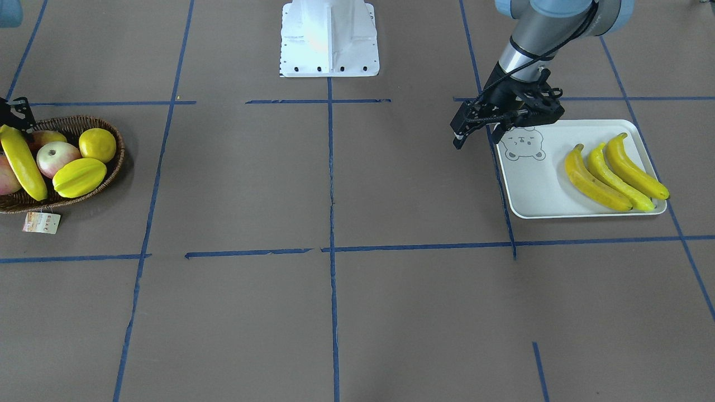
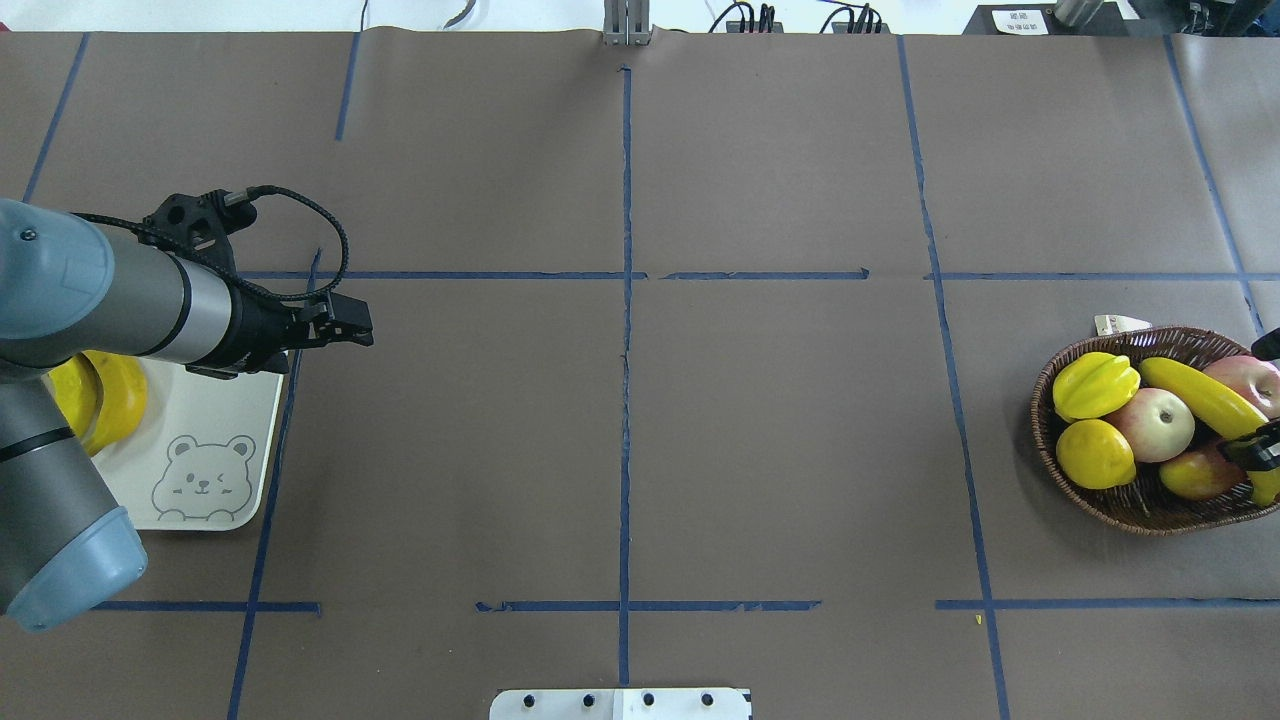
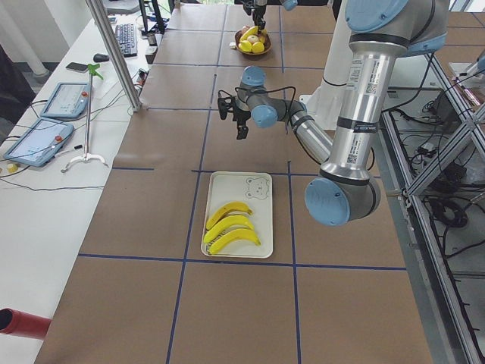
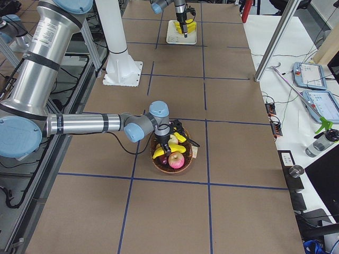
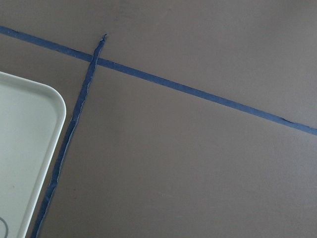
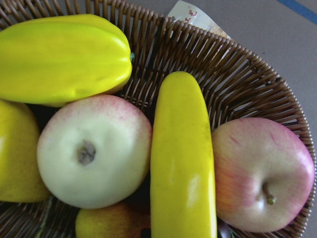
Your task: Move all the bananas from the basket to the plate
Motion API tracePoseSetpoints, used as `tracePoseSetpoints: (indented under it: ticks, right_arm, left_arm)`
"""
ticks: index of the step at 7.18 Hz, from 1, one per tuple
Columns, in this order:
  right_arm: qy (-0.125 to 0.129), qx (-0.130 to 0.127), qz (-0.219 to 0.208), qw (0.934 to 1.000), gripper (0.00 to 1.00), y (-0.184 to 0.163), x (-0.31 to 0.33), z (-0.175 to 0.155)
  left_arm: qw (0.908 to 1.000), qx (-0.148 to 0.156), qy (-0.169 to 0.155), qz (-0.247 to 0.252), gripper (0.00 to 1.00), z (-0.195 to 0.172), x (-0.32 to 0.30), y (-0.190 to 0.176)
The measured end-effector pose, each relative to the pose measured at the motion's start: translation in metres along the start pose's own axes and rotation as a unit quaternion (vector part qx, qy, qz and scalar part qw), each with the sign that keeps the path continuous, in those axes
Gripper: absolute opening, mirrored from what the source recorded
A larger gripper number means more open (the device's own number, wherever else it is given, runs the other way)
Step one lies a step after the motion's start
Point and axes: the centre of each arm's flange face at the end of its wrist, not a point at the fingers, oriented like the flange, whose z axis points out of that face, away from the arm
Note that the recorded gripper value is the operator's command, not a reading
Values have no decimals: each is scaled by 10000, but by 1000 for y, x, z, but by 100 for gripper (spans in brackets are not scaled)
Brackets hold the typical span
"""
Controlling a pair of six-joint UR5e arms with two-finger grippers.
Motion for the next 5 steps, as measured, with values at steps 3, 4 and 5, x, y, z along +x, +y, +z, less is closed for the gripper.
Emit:
tracePoseSetpoints:
  ticks: [3,4,5]
  right_arm:
    - [-51,174,-24,9998,0,-6,-7,-20]
    - [-48,323,37,9995,0,-10,-6,-35]
    - [-114,456,84,9989,0,-16,-9,-48]
  left_arm:
    - [10000,0,2,0,100,0,0,0]
    - [10000,-5,8,7,100,0,1,1]
    - [10000,-13,34,23,100,0,4,2]
